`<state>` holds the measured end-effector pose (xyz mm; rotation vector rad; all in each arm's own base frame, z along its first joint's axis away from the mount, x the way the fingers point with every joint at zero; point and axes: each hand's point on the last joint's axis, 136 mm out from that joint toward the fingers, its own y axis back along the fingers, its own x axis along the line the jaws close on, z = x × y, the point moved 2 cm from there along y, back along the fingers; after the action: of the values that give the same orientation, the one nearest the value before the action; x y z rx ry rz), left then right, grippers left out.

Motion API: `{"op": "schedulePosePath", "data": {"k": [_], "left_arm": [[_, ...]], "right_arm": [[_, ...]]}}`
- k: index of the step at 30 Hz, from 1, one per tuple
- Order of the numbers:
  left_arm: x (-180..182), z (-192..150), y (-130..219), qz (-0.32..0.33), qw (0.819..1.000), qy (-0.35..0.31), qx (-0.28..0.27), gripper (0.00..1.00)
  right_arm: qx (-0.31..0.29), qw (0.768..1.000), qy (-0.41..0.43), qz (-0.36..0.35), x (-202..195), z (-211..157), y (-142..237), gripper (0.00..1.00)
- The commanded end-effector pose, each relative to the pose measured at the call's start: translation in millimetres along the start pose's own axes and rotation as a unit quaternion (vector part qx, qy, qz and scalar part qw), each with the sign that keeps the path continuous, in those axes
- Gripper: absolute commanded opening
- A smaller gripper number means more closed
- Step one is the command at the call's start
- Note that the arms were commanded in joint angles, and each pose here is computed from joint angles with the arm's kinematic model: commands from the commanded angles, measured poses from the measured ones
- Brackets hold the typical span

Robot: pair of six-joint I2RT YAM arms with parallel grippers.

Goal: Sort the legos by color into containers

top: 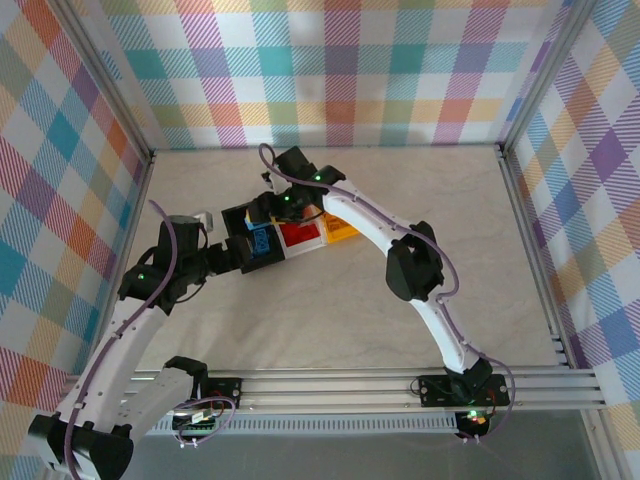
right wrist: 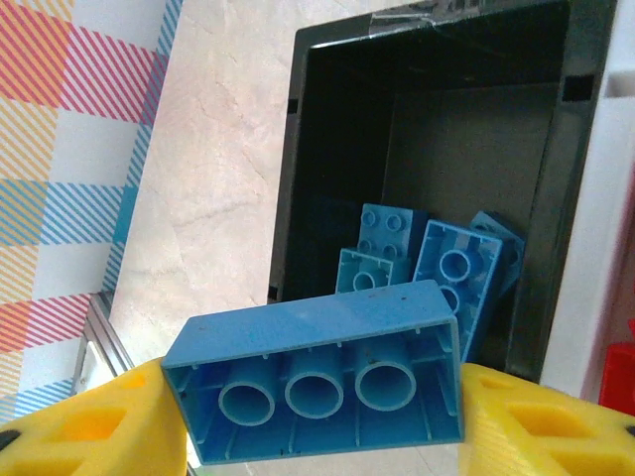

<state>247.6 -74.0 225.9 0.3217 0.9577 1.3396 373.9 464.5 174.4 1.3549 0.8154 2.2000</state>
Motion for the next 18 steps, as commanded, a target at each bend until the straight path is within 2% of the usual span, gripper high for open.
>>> {"op": "schedulePosePath", "data": {"k": [1,16,18], "left_arm": [[5,-7,2,0.000,1.000,-0.001,0.009,0.89],[14,-10,6,0.006,1.000,-0.004,0.011,0.89],[14,-10,6,0.005,1.000,-0.003,0.010,0.90]], "right_arm": [[0.005,1.000,-0.002,0.024,5,2,-13,0.60],[-0.032,0.996,0.022,0.075,4,26,-51,0.60],[-0.033,0.997,0.018,0.074,2,27,-55,0.64]]}}
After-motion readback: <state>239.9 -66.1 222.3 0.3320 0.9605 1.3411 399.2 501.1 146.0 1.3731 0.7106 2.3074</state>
